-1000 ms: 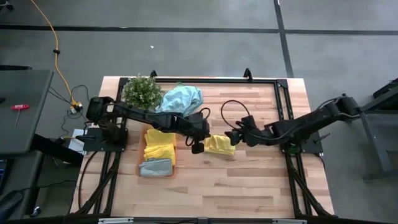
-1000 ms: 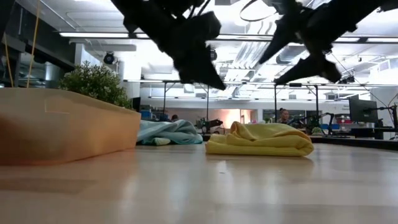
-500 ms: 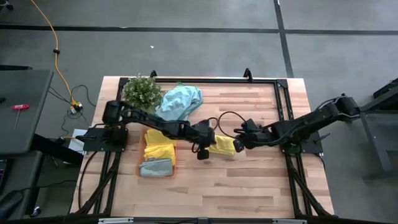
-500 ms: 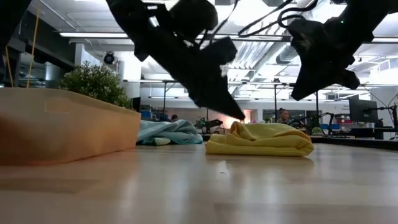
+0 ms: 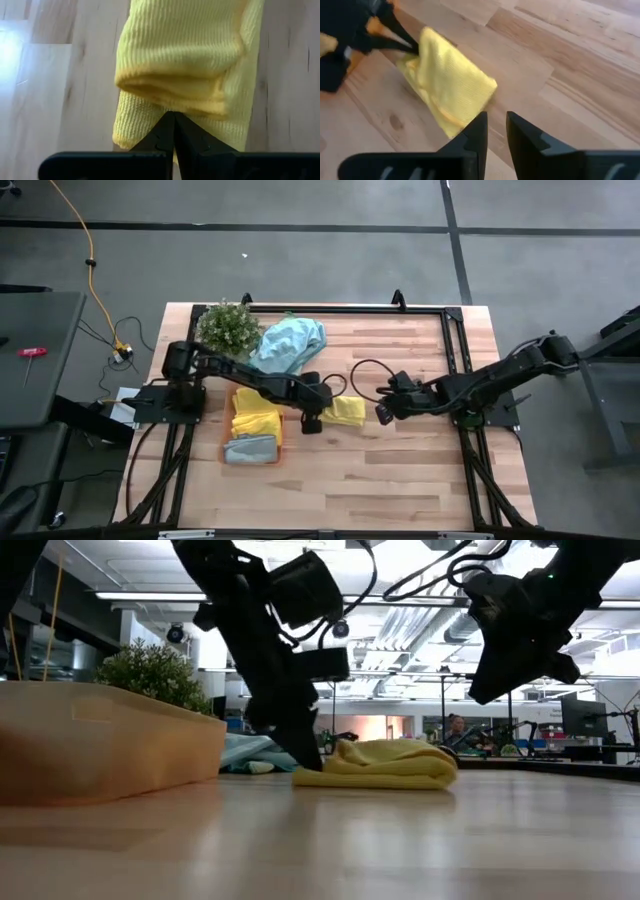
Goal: Fold microfiber towels
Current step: Put the yellow folded microfiber towel into the orange bin
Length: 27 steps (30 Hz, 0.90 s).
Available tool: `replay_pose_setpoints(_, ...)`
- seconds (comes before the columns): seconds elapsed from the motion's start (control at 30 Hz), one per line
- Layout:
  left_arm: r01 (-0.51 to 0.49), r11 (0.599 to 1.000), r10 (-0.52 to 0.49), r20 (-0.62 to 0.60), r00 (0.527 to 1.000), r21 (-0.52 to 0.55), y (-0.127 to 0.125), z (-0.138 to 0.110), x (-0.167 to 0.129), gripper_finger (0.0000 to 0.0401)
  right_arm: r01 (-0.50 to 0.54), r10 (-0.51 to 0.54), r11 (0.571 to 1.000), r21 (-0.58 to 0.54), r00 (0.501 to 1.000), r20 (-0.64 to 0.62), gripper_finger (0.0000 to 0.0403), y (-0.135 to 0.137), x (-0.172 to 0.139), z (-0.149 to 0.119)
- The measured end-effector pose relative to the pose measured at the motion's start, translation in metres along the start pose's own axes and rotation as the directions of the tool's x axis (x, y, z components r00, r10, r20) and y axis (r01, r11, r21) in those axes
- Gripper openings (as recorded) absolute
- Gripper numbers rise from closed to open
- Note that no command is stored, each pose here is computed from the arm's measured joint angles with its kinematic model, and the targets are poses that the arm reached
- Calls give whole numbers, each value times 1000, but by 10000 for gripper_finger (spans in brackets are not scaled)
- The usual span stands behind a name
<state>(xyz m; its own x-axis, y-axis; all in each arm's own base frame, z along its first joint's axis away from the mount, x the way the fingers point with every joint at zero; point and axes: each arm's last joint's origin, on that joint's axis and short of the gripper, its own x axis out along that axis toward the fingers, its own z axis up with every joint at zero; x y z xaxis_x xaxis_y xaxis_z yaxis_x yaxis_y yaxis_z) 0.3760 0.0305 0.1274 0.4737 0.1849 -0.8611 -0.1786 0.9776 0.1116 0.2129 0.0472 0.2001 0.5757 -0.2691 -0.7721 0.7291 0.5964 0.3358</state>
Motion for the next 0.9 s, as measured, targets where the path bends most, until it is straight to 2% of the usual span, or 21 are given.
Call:
replay_pose_setpoints(0.17,3,1000,-3,45,999,-3,2,7,-17,0,-17,15,999,-44,999,-50,64,-2,2,3)
replay_pose_setpoints(0.43,9,1000,-9,146,989,4,6,19,-38,0,-5,4,999,-43,999,-39,64,-3,4,6)
replay_pose_setpoints(0.6,63,997,-70,222,972,39,2,25,-23,0,-5,4,999,-44,999,-39,64,-3,4,6)
replay_pose_setpoints(0.73,48,998,-57,253,966,41,0,25,-7,0,-5,3,999,-44,999,-39,64,-3,4,6)
replay_pose_setpoints(0.8,41,999,-49,237,970,35,-1,23,-2,0,-4,2,999,-44,999,-40,64,-4,4,6)
replay_pose_setpoints(0.9,20,999,-27,150,988,47,-1,14,4,0,1,-3,999,-46,999,-43,64,-4,4,6)
